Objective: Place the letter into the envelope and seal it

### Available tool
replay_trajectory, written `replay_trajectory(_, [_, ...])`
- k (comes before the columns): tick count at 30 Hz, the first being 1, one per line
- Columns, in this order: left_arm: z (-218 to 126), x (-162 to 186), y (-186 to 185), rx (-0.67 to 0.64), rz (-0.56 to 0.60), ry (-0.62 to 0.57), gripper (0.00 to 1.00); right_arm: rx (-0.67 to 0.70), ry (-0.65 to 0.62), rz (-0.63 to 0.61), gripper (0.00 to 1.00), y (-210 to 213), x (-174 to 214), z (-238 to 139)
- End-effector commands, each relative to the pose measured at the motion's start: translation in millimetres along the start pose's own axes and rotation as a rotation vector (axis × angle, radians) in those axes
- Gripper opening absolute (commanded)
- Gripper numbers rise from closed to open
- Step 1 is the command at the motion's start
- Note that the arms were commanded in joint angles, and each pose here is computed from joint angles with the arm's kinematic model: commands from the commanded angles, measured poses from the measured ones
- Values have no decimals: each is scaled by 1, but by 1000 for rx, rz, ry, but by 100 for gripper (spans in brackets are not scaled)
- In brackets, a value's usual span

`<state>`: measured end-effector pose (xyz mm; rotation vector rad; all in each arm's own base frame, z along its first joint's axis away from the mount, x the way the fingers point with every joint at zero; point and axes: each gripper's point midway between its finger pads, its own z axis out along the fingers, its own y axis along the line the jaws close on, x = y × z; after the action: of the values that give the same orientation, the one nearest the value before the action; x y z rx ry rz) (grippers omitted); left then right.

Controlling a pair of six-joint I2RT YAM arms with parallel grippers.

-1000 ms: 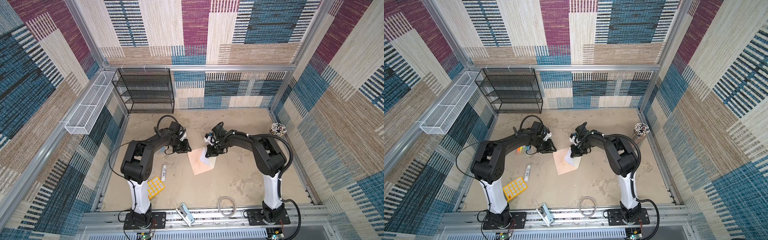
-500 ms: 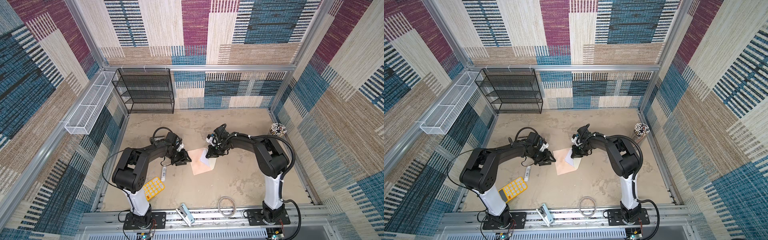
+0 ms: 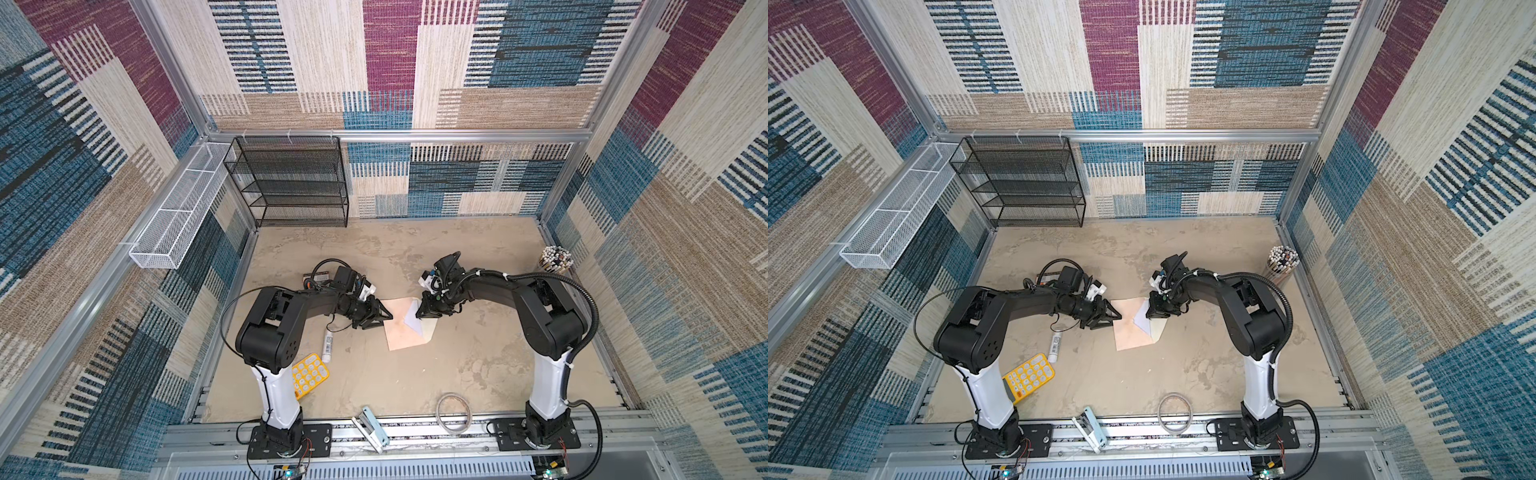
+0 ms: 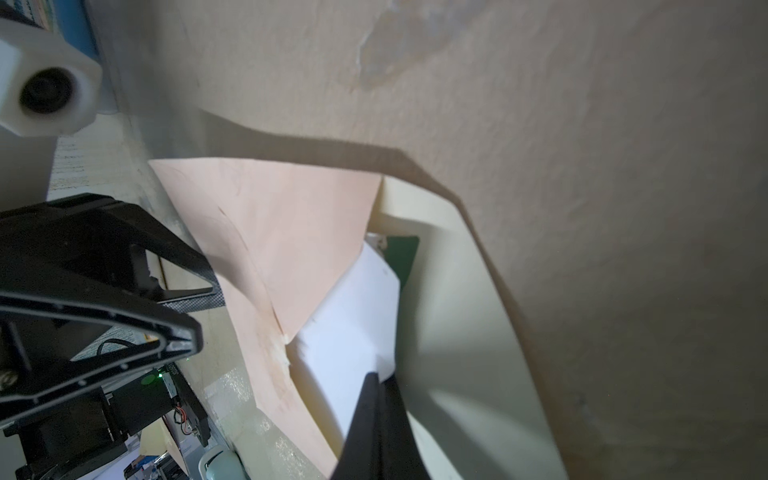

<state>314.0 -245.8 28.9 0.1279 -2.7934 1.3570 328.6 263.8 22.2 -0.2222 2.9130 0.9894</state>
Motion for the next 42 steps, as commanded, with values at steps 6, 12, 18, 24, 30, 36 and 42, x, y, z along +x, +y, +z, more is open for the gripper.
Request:
replay_trajectory(6, [7, -6, 23, -82, -43, -27, 20, 60, -3, 39, 0, -12, 4, 0])
replay_trajectory(12, [3, -5, 12, -41, -23, -34, 24, 64, -7, 41, 0, -13, 3, -1])
replay_trajectory(18, [-1, 0, 3, -9, -10, -23, 32, 68, -9, 41, 0, -14, 3, -2])
replay_trajectory(24, [-1, 7, 5, 8, -20, -13, 26, 69, -12, 40, 0, -14, 2, -3])
replay_trajectory(30, [1, 10, 8, 24, -28, -11, 16, 69, -13, 39, 0, -15, 2, -4])
replay_trajectory(36, [4, 5, 6, 32, -26, -12, 7, 65, -11, 27, 0, -14, 3, -5])
replay_trajectory(42, [2, 3, 6, 29, -22, -16, 7, 68, -3, 0, 0, -13, 4, -6])
